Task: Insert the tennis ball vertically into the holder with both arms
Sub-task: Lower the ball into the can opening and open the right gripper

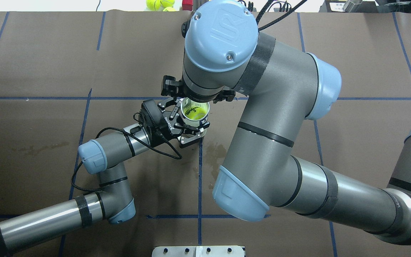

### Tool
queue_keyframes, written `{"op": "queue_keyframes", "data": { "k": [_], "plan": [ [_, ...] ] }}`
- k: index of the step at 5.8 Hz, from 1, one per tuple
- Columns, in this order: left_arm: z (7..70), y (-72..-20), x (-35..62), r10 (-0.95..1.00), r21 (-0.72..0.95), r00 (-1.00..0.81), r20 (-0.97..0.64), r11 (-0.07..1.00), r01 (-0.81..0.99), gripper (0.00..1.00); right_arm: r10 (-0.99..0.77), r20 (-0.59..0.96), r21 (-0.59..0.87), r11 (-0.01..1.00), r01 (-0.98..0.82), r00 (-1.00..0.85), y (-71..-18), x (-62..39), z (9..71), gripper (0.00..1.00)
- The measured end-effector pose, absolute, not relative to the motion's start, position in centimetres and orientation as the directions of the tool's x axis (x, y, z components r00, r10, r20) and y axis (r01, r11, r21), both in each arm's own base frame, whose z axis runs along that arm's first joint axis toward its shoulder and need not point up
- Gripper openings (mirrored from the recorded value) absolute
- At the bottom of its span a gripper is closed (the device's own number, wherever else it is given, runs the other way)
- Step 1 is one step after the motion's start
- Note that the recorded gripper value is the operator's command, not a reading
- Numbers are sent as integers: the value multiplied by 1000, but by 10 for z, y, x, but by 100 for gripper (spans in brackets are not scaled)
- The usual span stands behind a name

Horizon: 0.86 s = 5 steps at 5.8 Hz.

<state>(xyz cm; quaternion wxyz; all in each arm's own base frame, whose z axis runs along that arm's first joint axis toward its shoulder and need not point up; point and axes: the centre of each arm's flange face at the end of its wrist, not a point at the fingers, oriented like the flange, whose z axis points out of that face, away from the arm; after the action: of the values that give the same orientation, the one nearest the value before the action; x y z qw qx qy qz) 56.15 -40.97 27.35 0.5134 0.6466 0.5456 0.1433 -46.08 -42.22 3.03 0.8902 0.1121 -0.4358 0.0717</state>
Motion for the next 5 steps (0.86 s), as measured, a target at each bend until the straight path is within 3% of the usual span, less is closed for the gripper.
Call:
{"op": "queue_keyframes", "data": {
  "k": [5],
  "plan": [
    [273, -409, 560, 855, 819, 360, -374, 122, 560, 100, -14, 787, 171, 965, -197, 617, -424, -456, 30, 99]
  ]
}}
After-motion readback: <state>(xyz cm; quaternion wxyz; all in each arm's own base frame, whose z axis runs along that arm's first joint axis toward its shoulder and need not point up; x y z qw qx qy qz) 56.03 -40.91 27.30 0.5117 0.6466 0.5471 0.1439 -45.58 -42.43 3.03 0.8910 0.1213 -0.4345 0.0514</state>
